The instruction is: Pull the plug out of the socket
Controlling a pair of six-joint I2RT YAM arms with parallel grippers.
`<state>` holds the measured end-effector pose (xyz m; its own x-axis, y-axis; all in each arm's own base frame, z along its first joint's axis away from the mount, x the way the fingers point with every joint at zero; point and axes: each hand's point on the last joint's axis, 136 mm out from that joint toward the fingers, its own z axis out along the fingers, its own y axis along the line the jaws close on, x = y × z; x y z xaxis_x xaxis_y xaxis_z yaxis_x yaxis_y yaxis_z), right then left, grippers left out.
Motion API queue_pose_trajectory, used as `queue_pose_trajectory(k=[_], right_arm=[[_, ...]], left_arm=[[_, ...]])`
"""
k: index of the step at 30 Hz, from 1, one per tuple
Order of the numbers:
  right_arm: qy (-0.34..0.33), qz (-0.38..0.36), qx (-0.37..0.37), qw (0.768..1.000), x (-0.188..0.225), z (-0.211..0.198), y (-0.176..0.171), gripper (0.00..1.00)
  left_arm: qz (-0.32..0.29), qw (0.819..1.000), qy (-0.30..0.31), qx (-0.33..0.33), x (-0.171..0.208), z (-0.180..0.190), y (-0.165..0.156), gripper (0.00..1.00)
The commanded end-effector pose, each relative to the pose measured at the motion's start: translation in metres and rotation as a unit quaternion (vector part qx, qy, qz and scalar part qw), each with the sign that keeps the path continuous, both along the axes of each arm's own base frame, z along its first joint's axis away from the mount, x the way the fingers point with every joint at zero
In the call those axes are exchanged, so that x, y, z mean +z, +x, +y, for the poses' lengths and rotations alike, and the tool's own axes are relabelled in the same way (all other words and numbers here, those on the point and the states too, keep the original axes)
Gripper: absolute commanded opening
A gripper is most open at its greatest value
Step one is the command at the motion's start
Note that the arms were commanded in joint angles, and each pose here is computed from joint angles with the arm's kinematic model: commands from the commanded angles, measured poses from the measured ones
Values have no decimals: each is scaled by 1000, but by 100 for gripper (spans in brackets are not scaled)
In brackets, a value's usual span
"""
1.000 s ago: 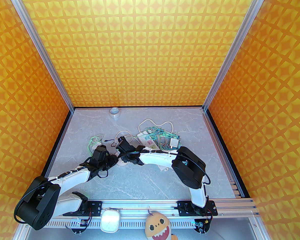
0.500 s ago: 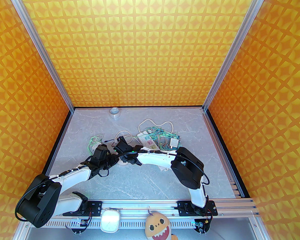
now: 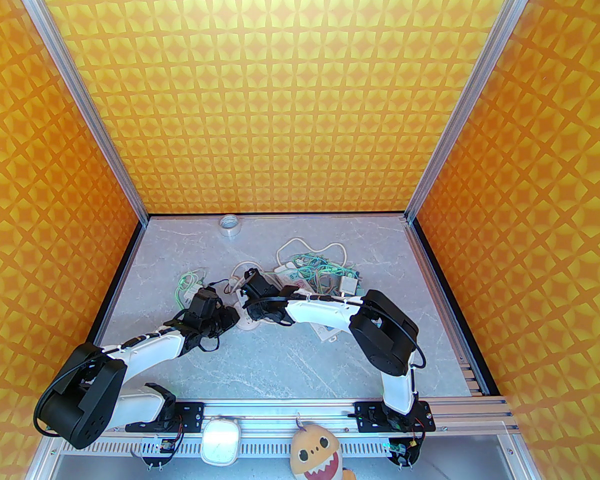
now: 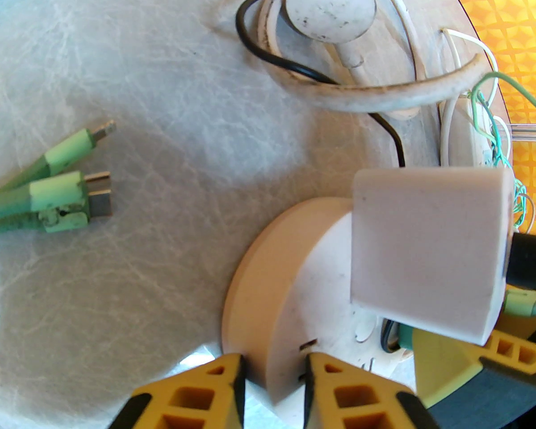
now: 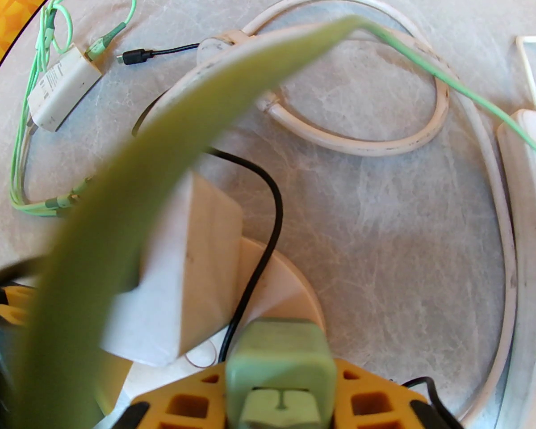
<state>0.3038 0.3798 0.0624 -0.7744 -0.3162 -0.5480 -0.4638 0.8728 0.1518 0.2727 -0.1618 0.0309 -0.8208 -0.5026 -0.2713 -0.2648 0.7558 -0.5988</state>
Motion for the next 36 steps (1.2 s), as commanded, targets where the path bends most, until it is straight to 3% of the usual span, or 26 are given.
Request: queue_pose_trajectory(k=[1,11,17,23,26,28,31,36], right_arm=[[75,11,35,997,34,29,-14,25],[-55,-56,64,995,24,34,-27,27],[-56,-64,59,995,27,31,-25,27],[12,-24,52,998,31,29,-22,27],[22,-14,63,998,30,33,-26,27],[30,-3,71,997,28,38,-30,27],[35,5,76,996,24,43,-33,27],[38,7,78,996,24,47,-35,28]], left_arm=[[93,992,79,8,-48,29,-39,26],[93,992,80,7,-47,28,-37,26],[96,992,81,7,-48,28,-38,26],[77,995,68,5,-39,24,-34,27],[35,999,29,-6,-20,12,-25,31],[5,1000,5,-18,-5,3,-18,42],[-23,999,-13,-25,9,-3,-11,51],[-13,1000,-9,-26,3,-4,-11,51]])
